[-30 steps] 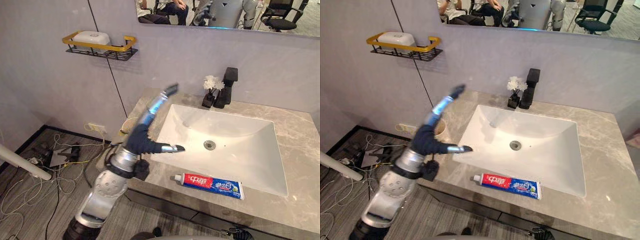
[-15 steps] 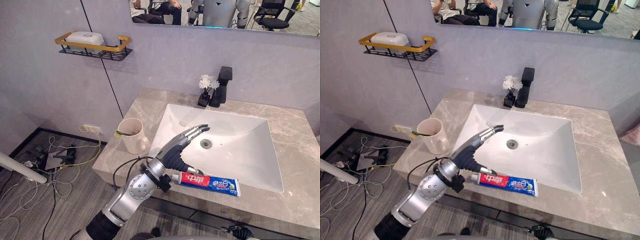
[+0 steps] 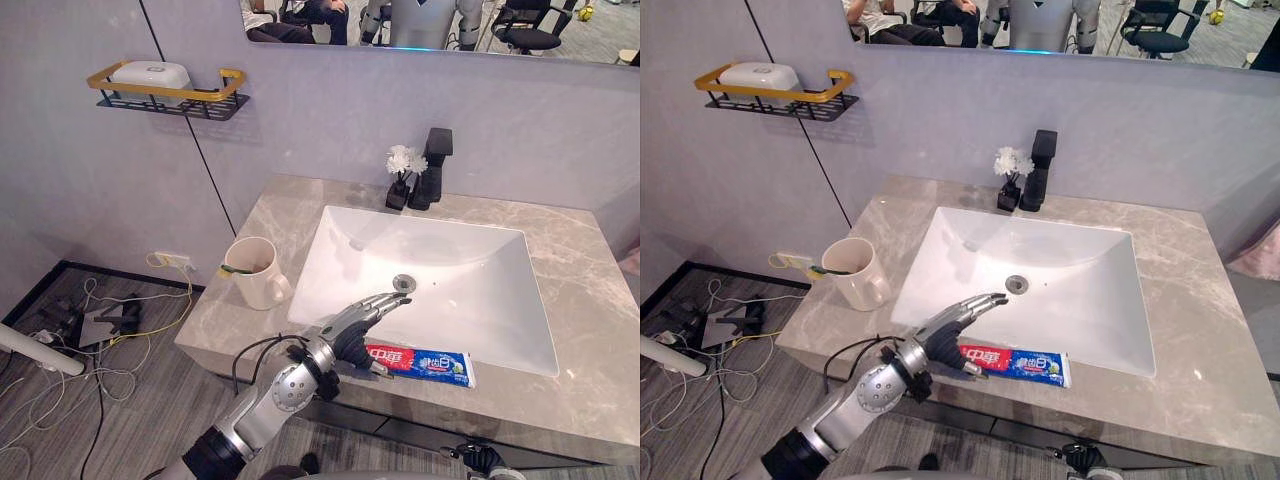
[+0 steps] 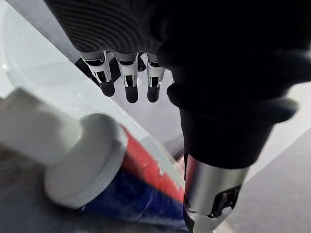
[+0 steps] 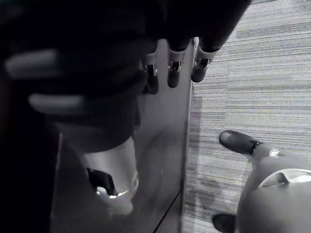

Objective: Organize washtable

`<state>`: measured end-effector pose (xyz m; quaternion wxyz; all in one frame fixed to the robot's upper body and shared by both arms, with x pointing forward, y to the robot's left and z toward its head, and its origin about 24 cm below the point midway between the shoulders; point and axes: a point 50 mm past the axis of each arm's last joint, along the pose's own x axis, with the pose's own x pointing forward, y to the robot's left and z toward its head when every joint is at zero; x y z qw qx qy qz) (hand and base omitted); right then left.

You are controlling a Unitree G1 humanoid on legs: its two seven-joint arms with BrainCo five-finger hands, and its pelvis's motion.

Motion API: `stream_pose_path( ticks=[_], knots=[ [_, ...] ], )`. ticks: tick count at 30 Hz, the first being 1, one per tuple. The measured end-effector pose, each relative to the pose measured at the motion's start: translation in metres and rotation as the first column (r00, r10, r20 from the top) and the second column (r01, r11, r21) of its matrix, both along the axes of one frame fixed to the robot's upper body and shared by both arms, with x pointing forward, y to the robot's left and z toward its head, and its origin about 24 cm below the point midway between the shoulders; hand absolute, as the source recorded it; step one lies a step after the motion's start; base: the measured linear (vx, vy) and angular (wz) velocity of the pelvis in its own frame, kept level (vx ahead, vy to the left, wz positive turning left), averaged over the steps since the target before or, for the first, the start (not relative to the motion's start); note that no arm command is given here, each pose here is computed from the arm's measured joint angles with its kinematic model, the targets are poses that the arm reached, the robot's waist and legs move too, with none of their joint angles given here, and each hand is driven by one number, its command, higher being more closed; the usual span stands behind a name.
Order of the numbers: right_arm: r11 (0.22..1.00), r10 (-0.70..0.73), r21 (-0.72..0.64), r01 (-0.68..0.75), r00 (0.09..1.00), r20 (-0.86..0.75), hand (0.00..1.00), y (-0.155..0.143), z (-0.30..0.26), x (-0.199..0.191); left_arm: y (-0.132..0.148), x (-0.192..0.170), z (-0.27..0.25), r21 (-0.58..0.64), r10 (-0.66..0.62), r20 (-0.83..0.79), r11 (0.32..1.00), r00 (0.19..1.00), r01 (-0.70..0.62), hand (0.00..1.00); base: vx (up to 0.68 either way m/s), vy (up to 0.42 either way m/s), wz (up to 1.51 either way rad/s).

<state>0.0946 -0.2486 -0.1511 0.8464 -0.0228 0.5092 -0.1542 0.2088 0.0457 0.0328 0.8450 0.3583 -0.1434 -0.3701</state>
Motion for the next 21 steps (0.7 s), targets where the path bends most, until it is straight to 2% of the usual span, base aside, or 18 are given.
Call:
stream_pose_path(
  ticks=[12,13,21],
  knots=[
    [1.000,0.018,-0.020,-0.018,1.000,0.018,0.00,-0.0022,0.0029,0.0051,-0.0024,-0.0002,0.0014,-0.010,0.026,0.035,1.000,0.999,-0.026,0.00,0.01,0.010,-0.02],
    [1.000,0.019,-0.021,-0.018,1.000,0.020,0.00,-0.0024,0.0032,0.0057,-0.0021,0.0000,0.0015,-0.011,0.028,0.035,1.000,0.999,-0.028,1.00,-0.01,0.033,-0.10],
    [0.999,0.029,-0.030,-0.028,0.999,0.026,0.00,-0.0052,0.0048,0.0074,-0.0002,0.0009,-0.0042,0.020,0.041,0.041,0.999,0.998,-0.042,1.00,0.00,0.015,-0.04]
  ],
)
